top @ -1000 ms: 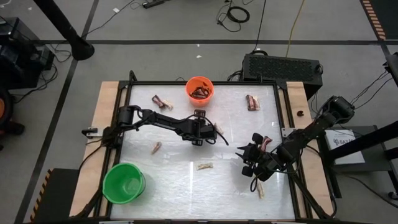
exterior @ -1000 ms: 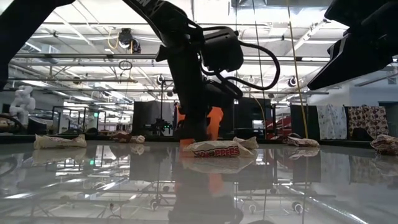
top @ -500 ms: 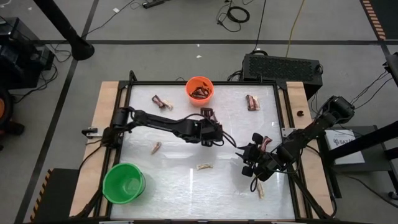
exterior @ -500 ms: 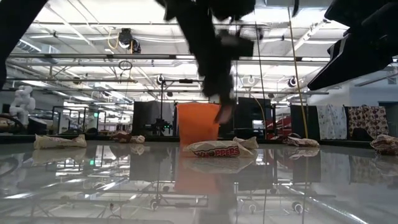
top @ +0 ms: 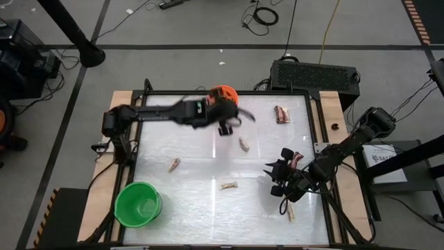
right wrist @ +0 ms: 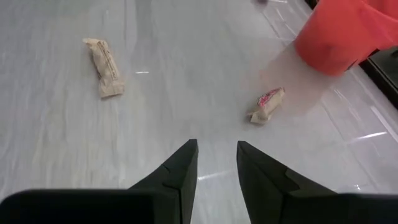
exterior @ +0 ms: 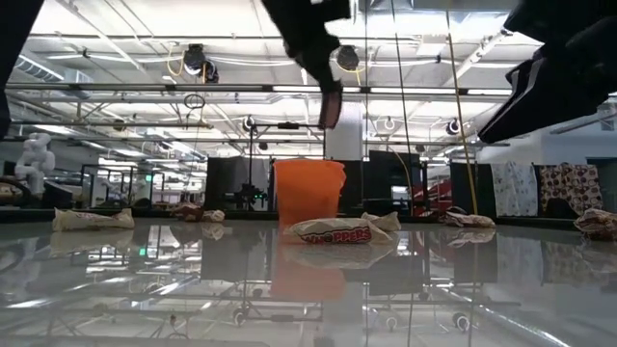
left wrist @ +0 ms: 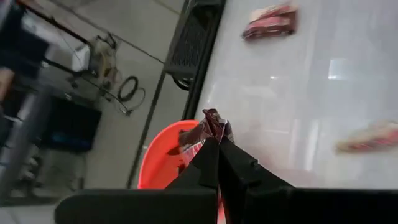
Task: Sort candy by brand, put in halloween buckets
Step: Put the brown chocolate bar into the orange bucket
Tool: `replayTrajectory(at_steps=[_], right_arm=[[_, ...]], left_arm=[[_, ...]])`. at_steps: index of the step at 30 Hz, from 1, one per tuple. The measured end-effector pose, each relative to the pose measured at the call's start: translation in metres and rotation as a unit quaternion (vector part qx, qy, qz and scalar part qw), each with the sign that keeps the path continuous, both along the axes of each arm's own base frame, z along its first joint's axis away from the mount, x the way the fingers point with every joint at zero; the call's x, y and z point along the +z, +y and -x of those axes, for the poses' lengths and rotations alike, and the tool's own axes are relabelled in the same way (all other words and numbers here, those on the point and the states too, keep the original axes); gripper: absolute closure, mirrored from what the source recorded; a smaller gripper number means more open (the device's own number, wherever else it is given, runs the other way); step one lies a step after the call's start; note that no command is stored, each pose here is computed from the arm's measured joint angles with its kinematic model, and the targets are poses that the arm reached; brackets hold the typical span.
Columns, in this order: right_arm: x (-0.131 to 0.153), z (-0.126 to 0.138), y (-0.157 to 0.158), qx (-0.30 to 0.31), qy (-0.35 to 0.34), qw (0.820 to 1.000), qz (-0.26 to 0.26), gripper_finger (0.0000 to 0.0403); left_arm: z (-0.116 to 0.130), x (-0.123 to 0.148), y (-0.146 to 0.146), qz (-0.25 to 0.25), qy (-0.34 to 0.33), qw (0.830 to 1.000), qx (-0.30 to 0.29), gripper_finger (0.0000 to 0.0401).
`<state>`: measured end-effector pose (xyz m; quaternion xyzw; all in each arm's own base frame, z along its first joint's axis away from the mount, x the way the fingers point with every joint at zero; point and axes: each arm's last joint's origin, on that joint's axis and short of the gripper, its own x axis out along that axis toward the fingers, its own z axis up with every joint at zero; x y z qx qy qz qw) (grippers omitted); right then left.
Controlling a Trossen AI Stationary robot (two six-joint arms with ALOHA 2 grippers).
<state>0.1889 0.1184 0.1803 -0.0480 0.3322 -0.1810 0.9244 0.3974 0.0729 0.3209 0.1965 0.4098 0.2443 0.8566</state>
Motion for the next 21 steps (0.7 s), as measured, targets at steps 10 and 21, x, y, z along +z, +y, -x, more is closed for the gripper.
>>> replayTrajectory(at_steps=[10,21], right_arm=[[0.002,0.0,-0.004,-0.016,-0.019,0.996,0.084,0.0298],[0.014,-0.002,-0.019,-0.06,-0.048,0.989,0.127,0.0298]], left_arm=[[0.015,-0.026,0.084,0.107,-0.039,0.993,0.027,0.0401],[0.035,-0.071,0.108,0.13,-0.035,0.99,0.05,0.0401]])
